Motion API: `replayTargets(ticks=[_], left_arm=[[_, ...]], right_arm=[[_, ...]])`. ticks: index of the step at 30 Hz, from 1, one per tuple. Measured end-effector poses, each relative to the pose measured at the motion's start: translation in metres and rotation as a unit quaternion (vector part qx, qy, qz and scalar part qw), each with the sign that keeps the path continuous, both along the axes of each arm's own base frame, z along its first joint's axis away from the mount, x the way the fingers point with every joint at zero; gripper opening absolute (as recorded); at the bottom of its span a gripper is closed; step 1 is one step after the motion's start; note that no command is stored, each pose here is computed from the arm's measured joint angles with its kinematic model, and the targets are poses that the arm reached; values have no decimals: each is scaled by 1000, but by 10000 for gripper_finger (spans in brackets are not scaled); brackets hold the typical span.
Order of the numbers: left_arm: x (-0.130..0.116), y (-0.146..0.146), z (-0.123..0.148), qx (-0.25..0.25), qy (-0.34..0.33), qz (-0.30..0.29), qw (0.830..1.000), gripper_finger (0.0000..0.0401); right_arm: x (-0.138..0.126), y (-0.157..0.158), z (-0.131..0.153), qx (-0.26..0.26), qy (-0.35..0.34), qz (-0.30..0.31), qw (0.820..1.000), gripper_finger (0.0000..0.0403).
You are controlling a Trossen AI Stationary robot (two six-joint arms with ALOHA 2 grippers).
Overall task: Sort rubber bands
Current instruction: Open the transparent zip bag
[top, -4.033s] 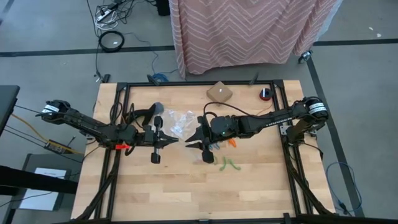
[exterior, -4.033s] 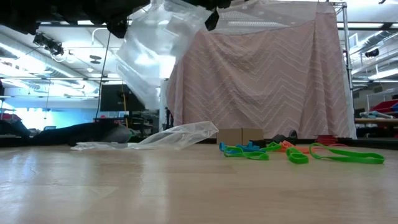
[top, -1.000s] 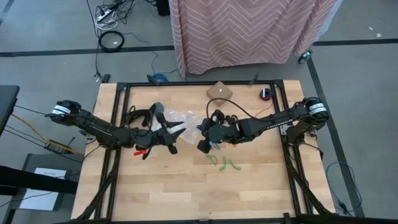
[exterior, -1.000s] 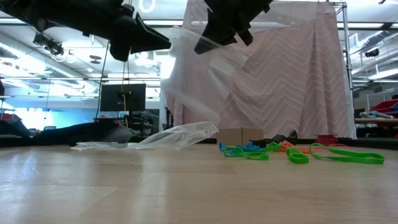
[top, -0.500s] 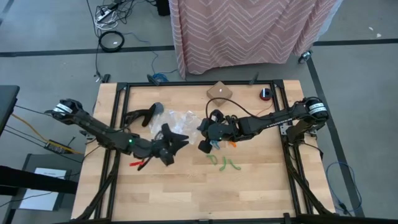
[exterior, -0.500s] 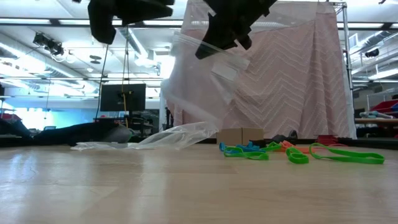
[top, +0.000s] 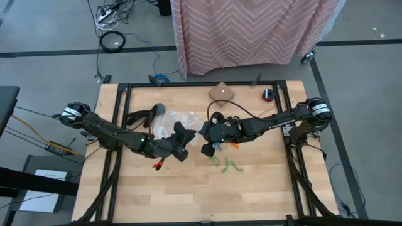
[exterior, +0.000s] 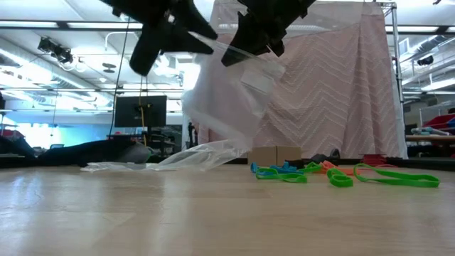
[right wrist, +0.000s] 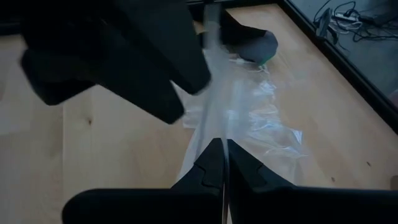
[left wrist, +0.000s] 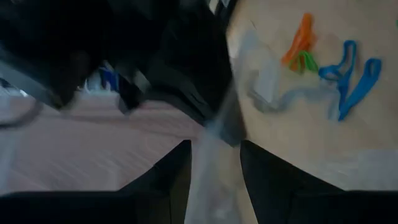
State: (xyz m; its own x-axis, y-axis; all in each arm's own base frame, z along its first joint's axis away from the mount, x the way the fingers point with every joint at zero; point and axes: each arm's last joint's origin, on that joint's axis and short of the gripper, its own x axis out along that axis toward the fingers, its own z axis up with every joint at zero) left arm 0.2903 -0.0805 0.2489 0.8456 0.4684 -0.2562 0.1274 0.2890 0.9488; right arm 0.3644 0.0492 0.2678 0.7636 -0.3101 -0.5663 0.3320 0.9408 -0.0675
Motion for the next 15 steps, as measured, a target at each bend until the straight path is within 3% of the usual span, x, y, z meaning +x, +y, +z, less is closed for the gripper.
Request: replayTargets(ticks=[15], left_arm=[[1,2,-1,5,26,-29,999,147]], right_arm=[[0,1,0,-3,1,8,1000,0]])
